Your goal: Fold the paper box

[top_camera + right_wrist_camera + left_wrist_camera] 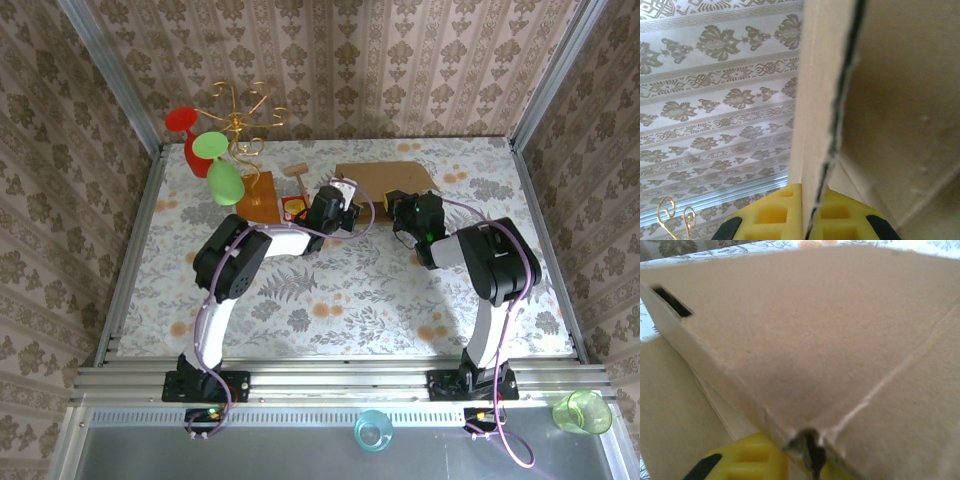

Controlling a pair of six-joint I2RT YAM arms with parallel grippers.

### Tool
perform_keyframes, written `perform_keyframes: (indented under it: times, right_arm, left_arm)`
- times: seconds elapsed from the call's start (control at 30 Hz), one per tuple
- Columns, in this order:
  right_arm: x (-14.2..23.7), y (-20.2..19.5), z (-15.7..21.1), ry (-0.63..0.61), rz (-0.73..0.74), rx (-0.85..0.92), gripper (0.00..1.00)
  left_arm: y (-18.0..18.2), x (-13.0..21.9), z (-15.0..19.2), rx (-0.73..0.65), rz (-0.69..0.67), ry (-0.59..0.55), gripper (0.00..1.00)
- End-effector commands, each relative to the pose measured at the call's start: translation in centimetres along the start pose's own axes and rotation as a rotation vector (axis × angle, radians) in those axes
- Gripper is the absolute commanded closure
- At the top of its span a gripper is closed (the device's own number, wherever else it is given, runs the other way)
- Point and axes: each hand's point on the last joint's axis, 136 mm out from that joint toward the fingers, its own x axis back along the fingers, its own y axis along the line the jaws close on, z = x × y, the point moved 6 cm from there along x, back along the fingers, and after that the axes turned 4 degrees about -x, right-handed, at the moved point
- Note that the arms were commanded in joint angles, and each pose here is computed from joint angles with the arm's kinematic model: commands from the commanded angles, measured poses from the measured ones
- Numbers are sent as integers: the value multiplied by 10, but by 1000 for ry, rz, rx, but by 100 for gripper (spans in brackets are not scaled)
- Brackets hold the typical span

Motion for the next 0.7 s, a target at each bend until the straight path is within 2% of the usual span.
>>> perform_keyframes:
  times: [0.0,0.03,0.13,0.2,0.37,0.43,0.57,0.67]
  right_arm:
    - [7,-21,3,5,68,-6,100]
    - [12,-18,1,-14,59,-3,100]
    - [28,-1,-1,-53,23,34,100]
    - [40,12,0,-76,9,57,100]
    - [81,49,7,-134,18,127,100]
    - [108,63,13,-154,83,154,100]
    - [157,71,25,-198,212,179,100]
    - [178,77,31,-215,209,149,100]
  left_arm:
    - [-5,11,-44,1,9,-134,80]
    - [-8,18,-44,-3,12,-143,75]
    - [-22,47,-50,-24,15,-180,47]
    - [-36,70,-55,-27,33,-208,39]
    - [-63,129,-66,11,63,-263,35]
    - [-72,155,-73,38,88,-292,35]
    - [-72,198,-85,108,108,-316,35]
    - [-64,222,-91,157,125,-322,35]
